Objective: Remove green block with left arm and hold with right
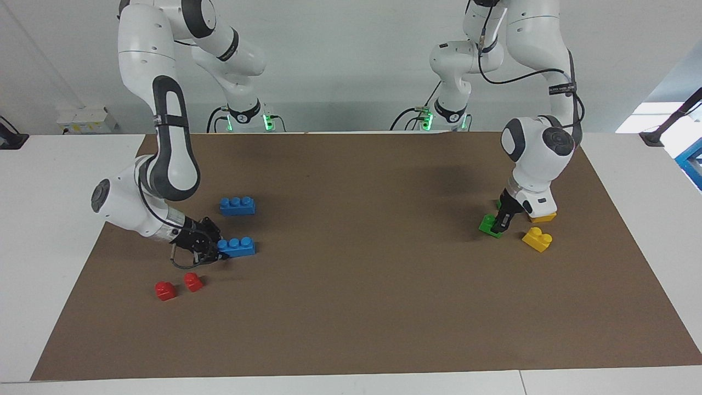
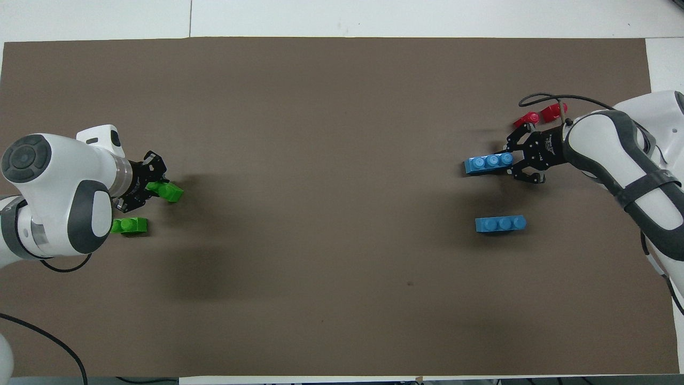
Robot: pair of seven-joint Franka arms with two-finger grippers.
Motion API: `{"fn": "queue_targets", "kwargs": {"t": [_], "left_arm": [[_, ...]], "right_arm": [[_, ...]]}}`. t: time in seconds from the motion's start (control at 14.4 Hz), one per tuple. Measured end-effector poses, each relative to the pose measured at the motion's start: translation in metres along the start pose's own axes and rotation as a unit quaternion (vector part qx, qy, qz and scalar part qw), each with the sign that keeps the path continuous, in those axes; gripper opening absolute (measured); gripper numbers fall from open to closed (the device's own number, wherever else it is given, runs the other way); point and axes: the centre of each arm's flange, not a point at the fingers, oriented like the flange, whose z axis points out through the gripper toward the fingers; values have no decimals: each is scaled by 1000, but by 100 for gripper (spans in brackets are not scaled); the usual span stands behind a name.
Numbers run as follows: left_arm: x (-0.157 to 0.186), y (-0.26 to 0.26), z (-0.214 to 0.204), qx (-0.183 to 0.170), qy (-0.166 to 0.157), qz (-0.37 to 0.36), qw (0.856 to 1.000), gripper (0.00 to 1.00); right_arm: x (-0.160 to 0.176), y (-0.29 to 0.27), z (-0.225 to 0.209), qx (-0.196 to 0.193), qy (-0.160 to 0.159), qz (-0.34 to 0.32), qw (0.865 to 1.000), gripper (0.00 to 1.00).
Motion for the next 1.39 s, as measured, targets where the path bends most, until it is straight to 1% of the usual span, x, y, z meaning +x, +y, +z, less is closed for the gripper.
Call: {"fn": "queue_targets", "kwargs": {"t": [0.07,0.21,0.28,0.35,0.42,0.49,0.56,0.62,0.69,0.76,0.9,1.04,1.11,1.25,1.39], "left_arm": [[2,-1,0,-1,0,7,1000,34],[6,-3,0,-3,1,18,1000,34],[7,-4,0,-3,1,21,1000,35],[7,-4,2,-1,0,23,1000,41],[7,-5,5,1,-2,24,1000,52],[7,-5,8,2,-3,24,1000,63],[8,-5,10,2,-3,24,1000,75],[9,-3,8,0,-1,24,1000,85],[10,-1,4,-3,1,24,1000,98],[12,2,-1,-6,3,25,1000,100],[17,10,-19,-6,2,25,1000,100],[21,18,-44,-4,0,27,1000,100],[22,21,-58,-3,-1,27,1000,100],[21,22,-84,-3,-1,29,1000,100],[17,21,-108,-3,0,32,999,100]], "right_arm": [[0,2,1,-1,1,-10,1000,39],[1,3,5,4,5,-35,999,60],[2,3,5,7,8,-40,999,73],[3,4,5,7,8,-43,999,79],[3,4,5,7,9,-44,999,80],[2,3,3,9,9,-46,999,87],[1,2,0,12,10,-48,999,90],[-2,-1,-7,18,13,-52,998,91],[-6,-3,-15,24,15,-57,998,99],[-12,-5,-25,30,18,-62,997,100],[-35,-5,-50,34,23,-84,996,100],[-63,-1,-84,24,54,-126,990,100],[-76,3,-101,18,70,-154,985,100],[-98,14,-133,1,96,-230,968,100],[-114,25,-163,-16,128,-307,943,100]]}}
